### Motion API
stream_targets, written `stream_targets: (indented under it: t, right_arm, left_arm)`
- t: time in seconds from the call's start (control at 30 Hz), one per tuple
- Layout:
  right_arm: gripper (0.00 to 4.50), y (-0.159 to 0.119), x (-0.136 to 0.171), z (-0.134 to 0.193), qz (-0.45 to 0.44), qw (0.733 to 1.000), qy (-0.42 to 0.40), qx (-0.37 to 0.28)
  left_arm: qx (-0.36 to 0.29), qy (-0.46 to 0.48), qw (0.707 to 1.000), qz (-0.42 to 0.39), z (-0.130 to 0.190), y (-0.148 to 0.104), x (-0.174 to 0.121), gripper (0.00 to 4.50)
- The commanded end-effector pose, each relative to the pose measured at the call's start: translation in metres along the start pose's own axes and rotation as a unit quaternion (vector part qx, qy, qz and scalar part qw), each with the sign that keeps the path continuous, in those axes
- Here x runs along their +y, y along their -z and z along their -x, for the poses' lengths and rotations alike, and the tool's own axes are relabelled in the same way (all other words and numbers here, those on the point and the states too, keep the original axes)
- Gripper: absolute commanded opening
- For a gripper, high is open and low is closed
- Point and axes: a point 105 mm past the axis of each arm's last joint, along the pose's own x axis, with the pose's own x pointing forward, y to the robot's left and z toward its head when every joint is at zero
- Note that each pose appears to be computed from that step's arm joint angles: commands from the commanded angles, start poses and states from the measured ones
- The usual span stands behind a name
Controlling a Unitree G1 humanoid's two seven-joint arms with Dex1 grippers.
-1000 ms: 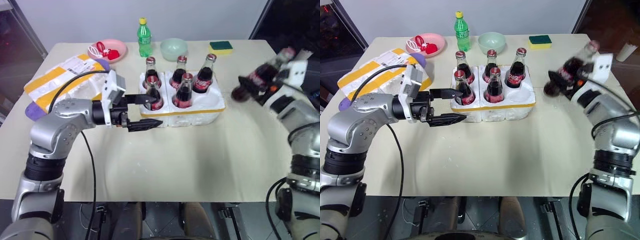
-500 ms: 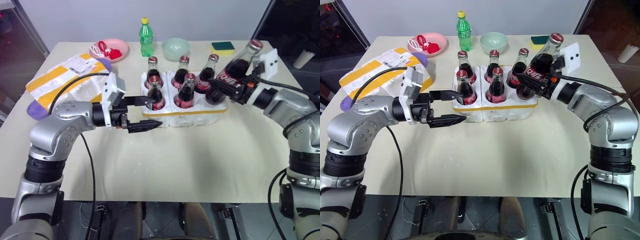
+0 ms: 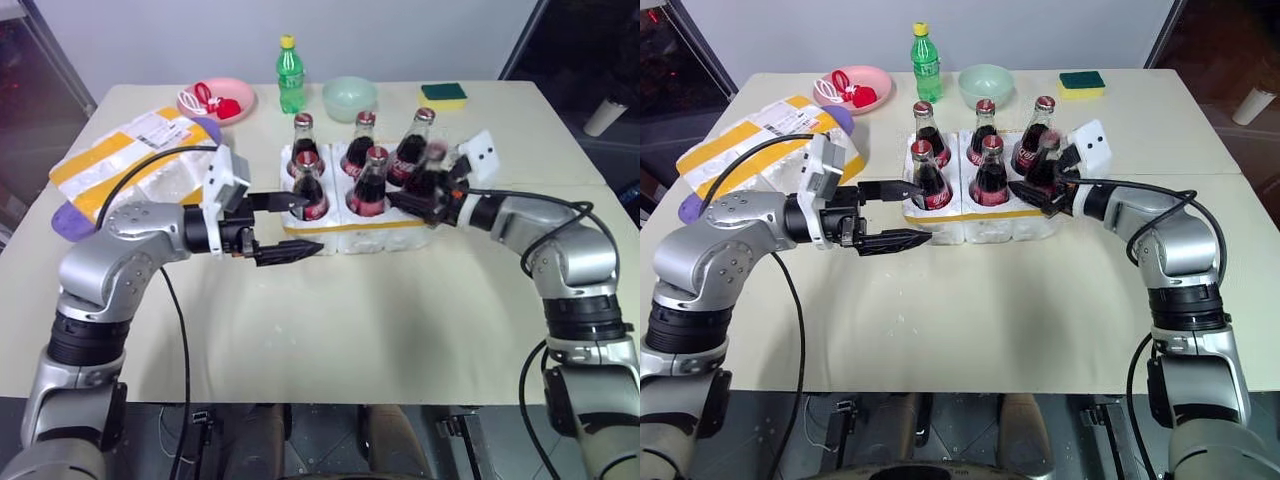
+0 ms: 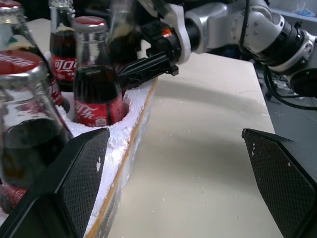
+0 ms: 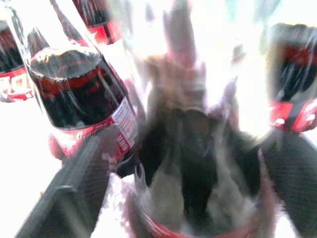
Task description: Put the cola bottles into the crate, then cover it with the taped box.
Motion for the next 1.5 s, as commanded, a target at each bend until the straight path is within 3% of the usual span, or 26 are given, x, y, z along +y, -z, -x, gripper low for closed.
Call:
stream_targets:
  t: [0.03,0.23,0.33,0.4,0.53,0.63,0.73,0.8,1.13,1.5]
  right_arm:
    - [4.46,-0.026,-0.002,0.011,0.011,0.999,0.001,-0.034]
    - [4.46,-0.079,0.000,0.072,0.023,0.996,-0.022,-0.087]
    - [4.46,-0.087,-0.005,0.101,0.047,0.996,-0.016,-0.077]
    - [4.46,-0.086,-0.006,0.118,0.060,0.996,-0.023,-0.060]
    - [4.46,-0.081,0.004,0.133,0.075,0.995,-0.053,-0.032]
    - [4.46,-0.091,0.040,0.139,0.090,0.984,-0.142,-0.060]
    - [4.46,-0.098,0.060,0.142,0.073,0.974,-0.199,-0.086]
    - [4.46,-0.098,0.068,0.141,0.067,0.969,-0.221,-0.087]
    - [4.46,-0.080,0.081,0.138,0.086,0.971,-0.222,-0.033]
    - [4.46,-0.083,0.078,0.144,0.084,0.978,-0.189,-0.037]
  left_arm:
    - [-0.007,-0.010,1.000,-0.027,0.007,-0.010,-0.003,4.50]
    - [0.005,-0.086,0.994,-0.062,0.036,-0.021,0.004,4.50]
    - [0.022,-0.153,0.984,-0.089,0.063,-0.030,0.011,4.50]
    - [0.068,-0.221,0.965,-0.126,0.090,-0.029,0.017,4.50]
    - [0.181,-0.349,0.900,-0.188,0.145,-0.014,0.031,4.50]
    - [0.326,-0.460,0.789,-0.244,0.208,0.015,0.048,4.50]
    - [0.414,-0.508,0.710,-0.259,0.247,0.040,0.055,4.50]
    - [0.447,-0.525,0.677,-0.255,0.262,0.056,0.058,4.50]
    - [0.483,-0.540,0.636,-0.264,0.273,0.097,0.092,4.50]
    - [0.499,-0.526,0.634,-0.270,0.267,0.125,0.129,4.50]
